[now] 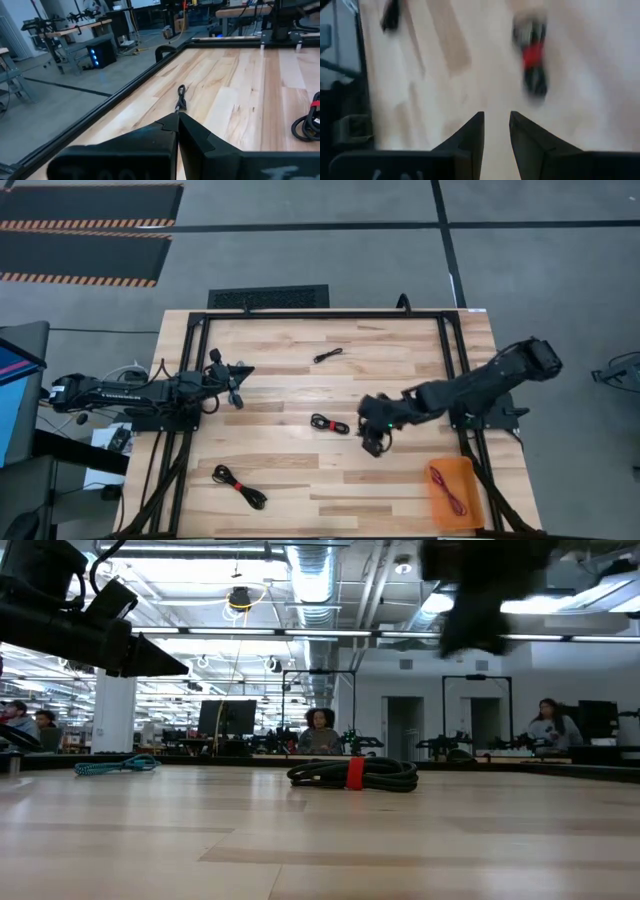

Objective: Pick and place USB-C Cables
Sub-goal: Put the middle black charger cable into the orange bin

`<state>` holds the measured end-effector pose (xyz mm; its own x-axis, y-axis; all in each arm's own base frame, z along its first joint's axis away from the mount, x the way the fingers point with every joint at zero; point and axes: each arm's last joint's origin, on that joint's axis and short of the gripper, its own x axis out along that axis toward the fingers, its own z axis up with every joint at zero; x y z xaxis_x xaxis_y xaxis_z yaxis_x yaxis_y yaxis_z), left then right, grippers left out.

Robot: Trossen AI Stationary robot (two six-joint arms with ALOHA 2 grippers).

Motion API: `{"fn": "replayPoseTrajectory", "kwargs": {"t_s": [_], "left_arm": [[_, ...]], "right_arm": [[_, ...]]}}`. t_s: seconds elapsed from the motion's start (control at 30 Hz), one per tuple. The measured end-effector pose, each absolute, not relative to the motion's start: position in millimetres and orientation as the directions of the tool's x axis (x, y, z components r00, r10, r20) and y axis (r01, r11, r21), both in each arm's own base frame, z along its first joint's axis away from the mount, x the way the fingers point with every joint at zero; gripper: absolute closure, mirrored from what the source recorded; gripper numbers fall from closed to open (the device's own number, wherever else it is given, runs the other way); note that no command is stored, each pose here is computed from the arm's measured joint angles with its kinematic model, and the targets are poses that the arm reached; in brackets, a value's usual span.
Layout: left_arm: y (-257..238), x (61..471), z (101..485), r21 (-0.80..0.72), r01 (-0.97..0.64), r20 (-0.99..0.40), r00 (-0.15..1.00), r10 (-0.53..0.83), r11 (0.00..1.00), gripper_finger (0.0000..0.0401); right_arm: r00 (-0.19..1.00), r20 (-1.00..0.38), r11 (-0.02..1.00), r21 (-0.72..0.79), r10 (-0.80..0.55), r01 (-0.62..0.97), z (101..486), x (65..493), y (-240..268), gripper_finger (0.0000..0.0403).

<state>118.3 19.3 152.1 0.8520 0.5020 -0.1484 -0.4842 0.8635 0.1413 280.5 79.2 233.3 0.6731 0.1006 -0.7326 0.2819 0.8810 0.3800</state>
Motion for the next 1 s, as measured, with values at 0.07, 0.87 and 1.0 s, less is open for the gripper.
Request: {"fn": "replayPoseTrajectory", "kwargs": {"t_s": [0.07,0.87,1.0], "left_arm": [[19,118,151,0.145,-0.479,-0.159,0.852,0.498,0.866,0.0401],[19,120,150,0.131,-0.465,-0.168,0.86,0.482,0.876,0.0401],[19,119,150,0.132,-0.466,-0.169,0.859,0.483,0.875,0.0401]], "right_arm": [[0.75,-0.659,0.917,0.331,0.055,0.223,233,297,75,0.0285],[0.767,-0.585,0.927,0.07,-0.262,0.369,164,355,-64,0.023],[0.752,-0.589,0.901,0.089,-0.296,0.424,153,362,-80,0.0197]]}}
